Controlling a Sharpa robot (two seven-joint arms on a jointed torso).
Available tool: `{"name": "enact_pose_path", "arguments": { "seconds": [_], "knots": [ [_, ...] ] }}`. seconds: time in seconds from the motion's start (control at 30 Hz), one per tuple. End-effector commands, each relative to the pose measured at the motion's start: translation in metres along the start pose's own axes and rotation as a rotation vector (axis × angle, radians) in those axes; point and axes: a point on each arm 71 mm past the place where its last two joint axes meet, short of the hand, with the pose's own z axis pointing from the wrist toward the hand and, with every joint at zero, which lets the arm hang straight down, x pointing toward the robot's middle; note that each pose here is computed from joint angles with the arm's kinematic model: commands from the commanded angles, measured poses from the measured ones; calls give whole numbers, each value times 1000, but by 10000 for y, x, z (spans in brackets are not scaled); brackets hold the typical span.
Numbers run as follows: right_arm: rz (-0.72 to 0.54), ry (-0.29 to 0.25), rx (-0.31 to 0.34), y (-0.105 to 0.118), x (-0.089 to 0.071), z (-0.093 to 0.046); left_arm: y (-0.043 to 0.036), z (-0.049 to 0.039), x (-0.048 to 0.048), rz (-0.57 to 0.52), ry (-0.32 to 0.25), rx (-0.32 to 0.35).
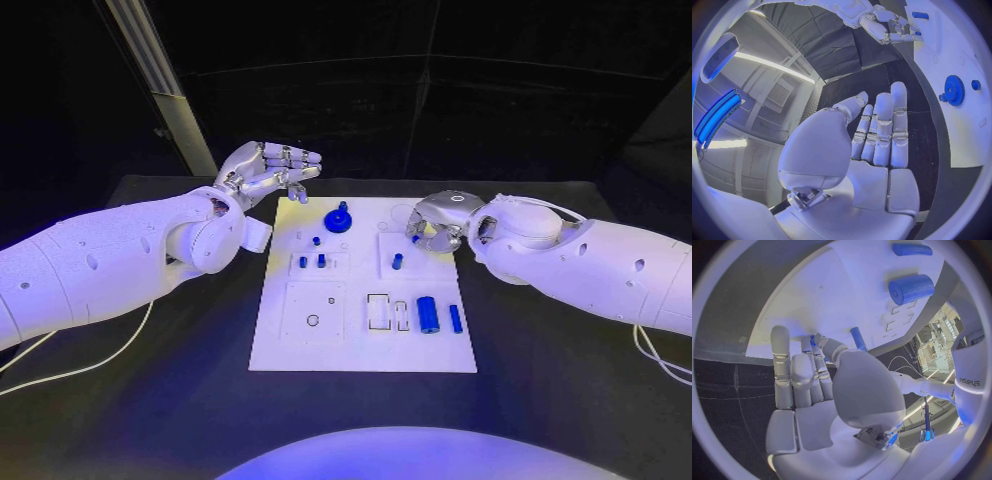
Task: Assemble the parts on the task board
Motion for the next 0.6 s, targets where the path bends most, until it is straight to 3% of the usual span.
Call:
{"name": "enact_pose_path", "arguments": {
  "seconds": [0.03, 0.37, 0.6],
  "knots": [
    [-26, 69, 8, 18, 117, -2, -7, 1, 3, -8, 9, 1],
    [-48, 68, 23, 22, 115, 9, -5, 0, 4, -7, 8, -3],
    [-69, 20, 28, 43, 79, 15, -4, -1, 5, -7, 8, -4]
  ]
}}
